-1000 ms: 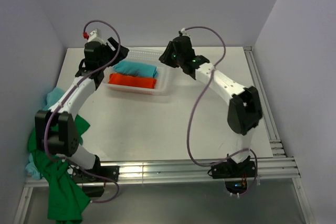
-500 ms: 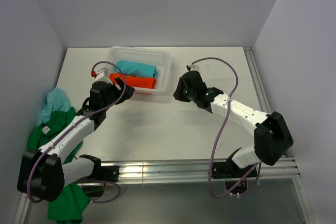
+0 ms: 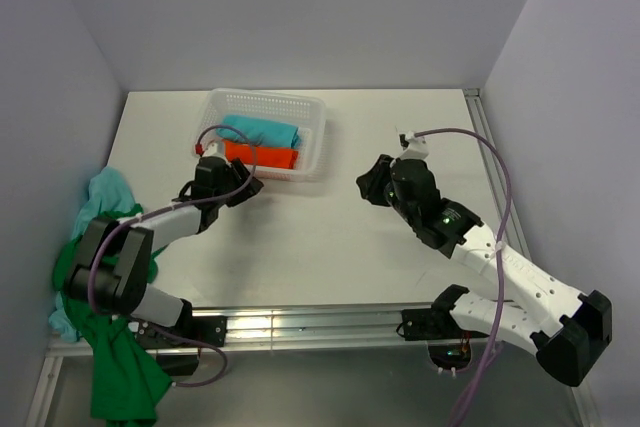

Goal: Roll the t-shirts
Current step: Place the rolled tshirt into the container

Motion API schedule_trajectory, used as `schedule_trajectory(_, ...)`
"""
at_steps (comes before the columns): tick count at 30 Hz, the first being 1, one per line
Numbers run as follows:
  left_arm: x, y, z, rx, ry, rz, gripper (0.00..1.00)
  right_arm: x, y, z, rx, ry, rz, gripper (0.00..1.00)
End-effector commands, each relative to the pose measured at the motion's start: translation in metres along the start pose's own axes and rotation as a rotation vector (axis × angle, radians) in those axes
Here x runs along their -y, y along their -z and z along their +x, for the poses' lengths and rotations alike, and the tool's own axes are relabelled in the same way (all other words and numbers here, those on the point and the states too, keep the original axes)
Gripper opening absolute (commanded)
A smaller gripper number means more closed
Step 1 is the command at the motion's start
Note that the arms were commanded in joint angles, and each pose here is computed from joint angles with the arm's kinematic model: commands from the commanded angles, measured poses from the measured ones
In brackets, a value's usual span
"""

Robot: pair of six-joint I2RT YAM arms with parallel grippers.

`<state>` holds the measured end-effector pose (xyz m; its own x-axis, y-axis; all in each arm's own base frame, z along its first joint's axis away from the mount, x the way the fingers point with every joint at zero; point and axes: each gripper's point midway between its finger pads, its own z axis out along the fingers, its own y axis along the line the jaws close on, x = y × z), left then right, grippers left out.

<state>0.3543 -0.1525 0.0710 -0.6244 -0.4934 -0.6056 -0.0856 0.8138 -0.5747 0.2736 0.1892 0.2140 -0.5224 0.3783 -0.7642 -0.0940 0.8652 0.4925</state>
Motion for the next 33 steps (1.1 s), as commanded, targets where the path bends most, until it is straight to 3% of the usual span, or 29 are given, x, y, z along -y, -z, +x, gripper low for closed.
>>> schedule_trajectory(1,0.043,-0.020,-0.043,0.102,0.007,0.119,0.57,0.011,0.003,0.000,0.022,0.015,0.044,0.33)
schedule_trajectory(9,0.085,-0.085,-0.078,0.095,0.028,0.163,0.60,0.022,0.003,0.012,0.006,0.005,0.061,0.34)
schedule_trajectory(13,0.083,-0.091,-0.065,0.051,0.021,0.145,0.63,0.027,0.014,0.014,0.021,0.004,0.044,0.40)
schedule_trajectory(14,0.088,-0.080,-0.066,0.065,0.019,0.163,0.64,0.029,0.017,0.015,0.025,0.007,0.043,0.52)
schedule_trajectory(17,0.074,-0.052,-0.035,0.033,0.035,0.177,0.72,0.027,0.035,0.005,0.087,0.022,-0.019,0.73)
schedule_trajectory(20,0.069,-0.020,-0.022,0.044,0.034,0.202,0.87,0.029,0.048,-0.004,0.142,0.030,-0.043,0.84)
schedule_trajectory(21,0.068,-0.012,-0.019,0.046,0.028,0.207,0.97,0.030,0.051,-0.007,0.156,0.037,-0.044,0.84)
schedule_trajectory(22,0.073,0.004,-0.023,0.065,0.022,0.226,0.99,0.031,0.054,-0.009,0.169,0.039,-0.042,0.86)
schedule_trajectory(27,0.063,0.049,-0.007,0.074,-0.007,0.235,0.99,0.040,0.070,-0.015,0.248,0.039,-0.060,0.87)
schedule_trajectory(33,0.051,0.108,-0.008,0.185,-0.055,0.263,1.00,0.061,0.067,-0.003,0.330,-0.008,-0.059,0.87)
